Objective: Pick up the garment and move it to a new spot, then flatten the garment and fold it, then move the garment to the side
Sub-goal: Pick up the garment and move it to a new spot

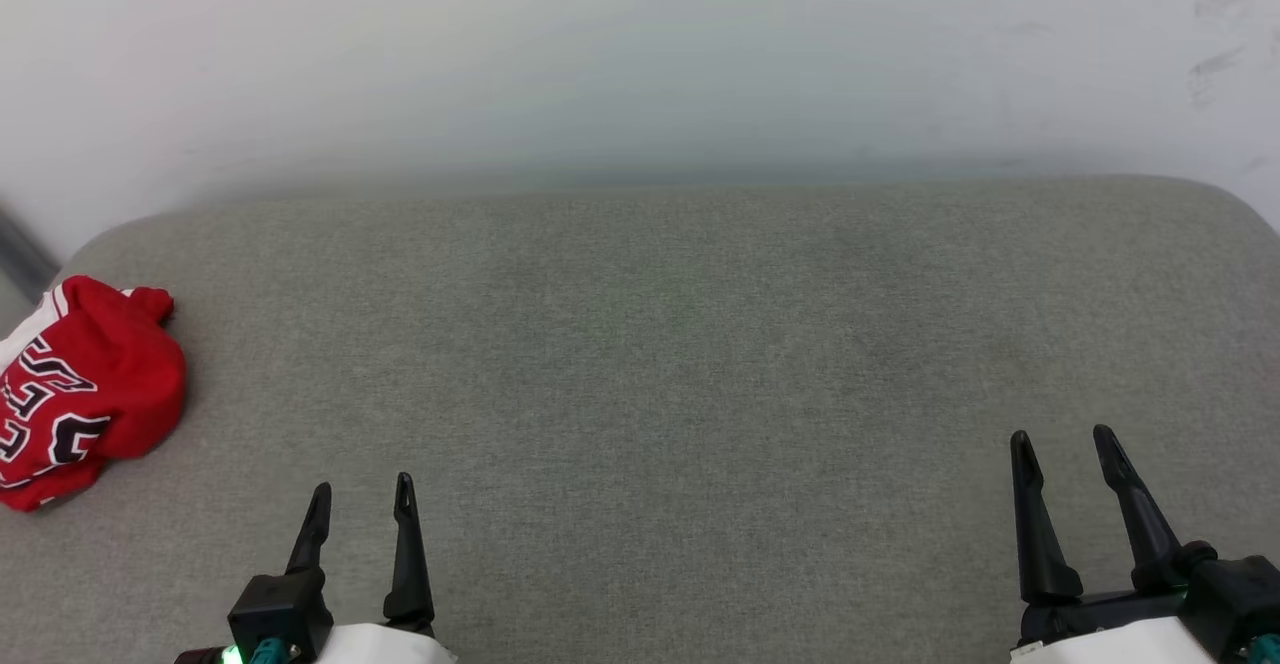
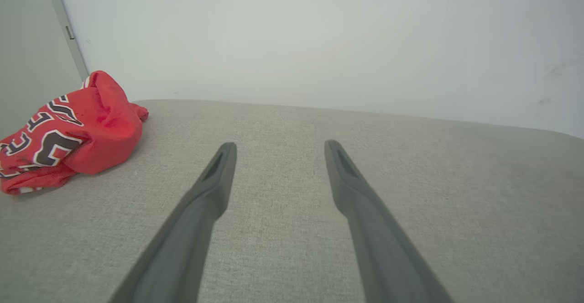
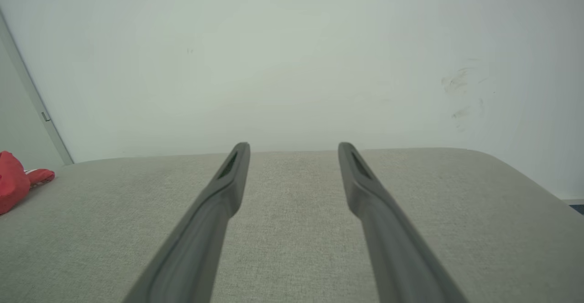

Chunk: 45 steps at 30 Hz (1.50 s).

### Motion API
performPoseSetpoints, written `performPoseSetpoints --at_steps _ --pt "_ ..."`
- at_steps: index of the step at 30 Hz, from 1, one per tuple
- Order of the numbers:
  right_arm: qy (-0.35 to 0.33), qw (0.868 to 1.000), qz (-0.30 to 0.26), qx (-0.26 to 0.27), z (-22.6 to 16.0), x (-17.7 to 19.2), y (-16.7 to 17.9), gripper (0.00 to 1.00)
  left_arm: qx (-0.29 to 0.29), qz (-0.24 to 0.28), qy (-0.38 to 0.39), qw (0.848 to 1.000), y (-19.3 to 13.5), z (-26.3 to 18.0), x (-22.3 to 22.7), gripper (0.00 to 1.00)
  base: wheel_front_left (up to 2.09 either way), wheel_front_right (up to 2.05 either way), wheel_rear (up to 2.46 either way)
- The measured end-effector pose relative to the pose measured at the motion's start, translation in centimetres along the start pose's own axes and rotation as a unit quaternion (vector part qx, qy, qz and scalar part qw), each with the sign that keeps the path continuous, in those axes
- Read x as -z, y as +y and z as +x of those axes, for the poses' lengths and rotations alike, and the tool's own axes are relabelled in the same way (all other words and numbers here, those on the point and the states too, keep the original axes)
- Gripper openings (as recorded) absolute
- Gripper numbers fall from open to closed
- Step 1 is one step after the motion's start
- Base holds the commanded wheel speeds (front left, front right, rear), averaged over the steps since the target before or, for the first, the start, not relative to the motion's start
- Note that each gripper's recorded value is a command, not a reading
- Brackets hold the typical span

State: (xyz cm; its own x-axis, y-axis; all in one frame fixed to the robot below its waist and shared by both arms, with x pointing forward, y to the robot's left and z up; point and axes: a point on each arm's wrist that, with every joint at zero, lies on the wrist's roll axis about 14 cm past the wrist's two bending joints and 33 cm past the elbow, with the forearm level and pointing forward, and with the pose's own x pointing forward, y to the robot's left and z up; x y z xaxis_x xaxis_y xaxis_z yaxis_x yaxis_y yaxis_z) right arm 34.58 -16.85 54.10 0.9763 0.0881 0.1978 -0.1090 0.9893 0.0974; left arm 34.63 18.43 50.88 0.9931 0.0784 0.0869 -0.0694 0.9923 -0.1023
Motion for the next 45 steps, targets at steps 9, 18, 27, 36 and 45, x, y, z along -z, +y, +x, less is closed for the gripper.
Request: performPoseSetpoints --at_steps 9,18,27,36,45 --pt "0.005 0.999 -0.003 -0.035 0.9 0.5 2.0 1.0 -0.049 0.009 -0.01 0.999 2.8 -1.1 -0.7 1.0 0.0 0.0 0.0" --pt "0.014 0.996 0.004 -0.092 2.1 1.3 5.6 1.0 -0.129 0.021 -0.016 0.991 7.2 -3.9 -1.4 1.0 0.0 0.0 0.0" --pt "0.024 0.987 0.016 -0.158 3.0 2.1 9.9 1.0 -0.207 0.025 -0.018 0.978 11.7 -8.2 -1.7 1.0 0.0 0.0 0.0" --pt "0.031 0.976 0.028 -0.216 3.5 2.7 13.8 1.0 -0.272 0.027 -0.023 0.962 14.9 -11.8 -2.1 1.0 0.0 0.0 0.0" --pt "0.037 0.97 0.032 -0.237 3.4 3.0 15.2 1.0 -0.294 0.024 -0.027 0.955 16.0 -13.3 -2.4 1.0 0.0 0.0 0.0"
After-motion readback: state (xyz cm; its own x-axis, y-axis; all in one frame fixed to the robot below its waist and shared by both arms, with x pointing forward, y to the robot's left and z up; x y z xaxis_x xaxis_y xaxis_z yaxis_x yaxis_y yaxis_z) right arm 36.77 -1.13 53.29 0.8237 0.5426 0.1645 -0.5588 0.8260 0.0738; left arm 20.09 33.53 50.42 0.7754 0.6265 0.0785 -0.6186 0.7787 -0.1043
